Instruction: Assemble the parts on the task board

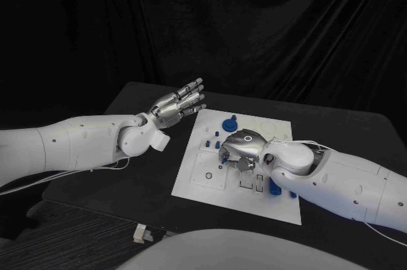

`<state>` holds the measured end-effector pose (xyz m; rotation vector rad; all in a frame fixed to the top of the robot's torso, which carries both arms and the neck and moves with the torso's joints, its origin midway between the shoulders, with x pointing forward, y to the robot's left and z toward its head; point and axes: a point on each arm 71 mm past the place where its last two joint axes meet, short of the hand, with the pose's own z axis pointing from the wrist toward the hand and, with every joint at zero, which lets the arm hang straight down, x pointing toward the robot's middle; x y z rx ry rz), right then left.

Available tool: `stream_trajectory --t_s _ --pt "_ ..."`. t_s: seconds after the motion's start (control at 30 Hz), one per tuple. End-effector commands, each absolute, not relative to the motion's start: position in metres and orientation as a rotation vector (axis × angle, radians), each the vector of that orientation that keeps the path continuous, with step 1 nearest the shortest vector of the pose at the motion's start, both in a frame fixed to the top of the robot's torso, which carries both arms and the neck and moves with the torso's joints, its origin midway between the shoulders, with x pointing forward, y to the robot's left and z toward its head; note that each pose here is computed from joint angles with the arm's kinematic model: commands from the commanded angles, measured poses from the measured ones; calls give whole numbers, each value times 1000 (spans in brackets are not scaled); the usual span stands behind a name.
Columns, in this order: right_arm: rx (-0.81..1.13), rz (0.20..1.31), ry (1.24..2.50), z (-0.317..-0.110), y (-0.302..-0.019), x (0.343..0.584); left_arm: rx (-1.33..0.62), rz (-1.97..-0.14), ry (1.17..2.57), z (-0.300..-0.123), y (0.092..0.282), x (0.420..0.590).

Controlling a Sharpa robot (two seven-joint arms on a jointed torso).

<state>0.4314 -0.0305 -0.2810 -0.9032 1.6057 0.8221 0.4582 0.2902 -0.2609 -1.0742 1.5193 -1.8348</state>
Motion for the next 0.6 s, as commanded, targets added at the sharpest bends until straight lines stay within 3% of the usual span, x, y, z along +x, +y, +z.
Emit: stream_trajectory --t_s 0.03,0.6 --pt "-891 808 1597 -281 -30 430 -1077 -1859 1505 -261 289 458" --pt "-889 816 1603 -284 -29 427 -1081 -1833 1504 -263 290 459"
